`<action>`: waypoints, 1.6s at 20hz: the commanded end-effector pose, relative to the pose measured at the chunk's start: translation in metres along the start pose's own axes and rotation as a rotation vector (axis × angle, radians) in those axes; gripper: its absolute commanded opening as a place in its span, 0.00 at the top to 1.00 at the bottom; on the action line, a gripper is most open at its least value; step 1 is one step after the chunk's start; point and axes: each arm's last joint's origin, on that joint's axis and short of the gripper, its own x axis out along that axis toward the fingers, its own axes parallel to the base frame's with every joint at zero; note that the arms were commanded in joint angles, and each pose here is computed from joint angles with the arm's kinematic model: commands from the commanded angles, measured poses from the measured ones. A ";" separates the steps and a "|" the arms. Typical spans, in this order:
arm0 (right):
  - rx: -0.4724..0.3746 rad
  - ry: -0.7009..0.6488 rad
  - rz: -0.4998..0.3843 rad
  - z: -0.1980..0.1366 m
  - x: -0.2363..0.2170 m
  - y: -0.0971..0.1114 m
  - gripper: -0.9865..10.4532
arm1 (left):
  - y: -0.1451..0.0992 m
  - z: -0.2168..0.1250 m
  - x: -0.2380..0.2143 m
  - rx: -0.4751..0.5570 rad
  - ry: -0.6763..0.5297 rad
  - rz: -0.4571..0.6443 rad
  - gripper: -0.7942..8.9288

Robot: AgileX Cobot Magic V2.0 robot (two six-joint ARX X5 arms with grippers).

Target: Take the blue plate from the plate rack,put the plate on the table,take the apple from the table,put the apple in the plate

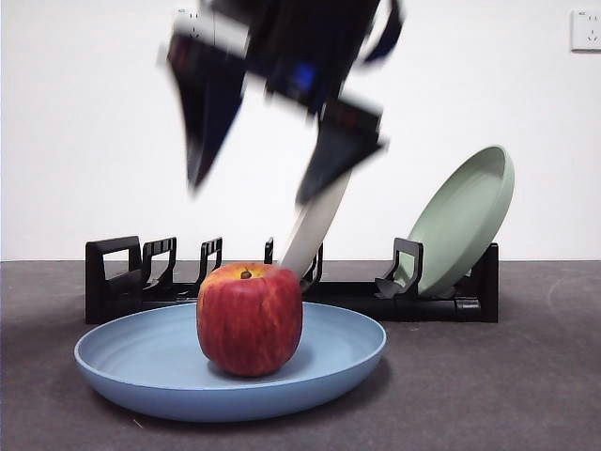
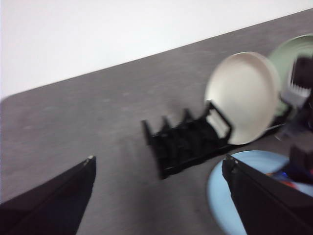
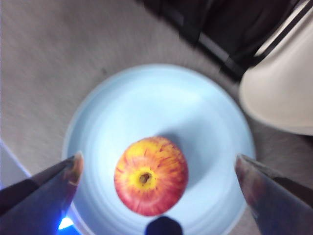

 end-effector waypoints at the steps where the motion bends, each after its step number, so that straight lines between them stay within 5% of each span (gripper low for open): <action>1: -0.009 -0.058 -0.006 -0.002 -0.034 -0.002 0.45 | -0.009 0.005 0.007 -0.019 -0.005 -0.068 0.47; 6: -0.007 -0.165 -0.016 -0.012 -0.093 -0.008 0.47 | -0.029 0.016 0.024 0.045 -0.006 -0.158 0.52; 10: -0.007 -0.238 -0.051 -0.028 -0.138 -0.021 0.92 | -0.055 0.026 0.052 0.123 -0.009 -0.157 0.94; 15: 0.023 -0.291 -0.093 -0.041 -0.158 -0.033 0.92 | -0.076 0.031 0.075 0.219 -0.008 -0.176 0.93; 21: 0.025 -0.392 -0.096 -0.072 -0.126 -0.037 0.92 | -0.066 0.020 0.085 0.211 0.028 -0.216 0.93; 32: 0.150 -0.540 -0.120 -0.178 -0.049 -0.041 0.92 | -0.069 -0.110 0.137 -0.007 -0.047 -0.237 0.93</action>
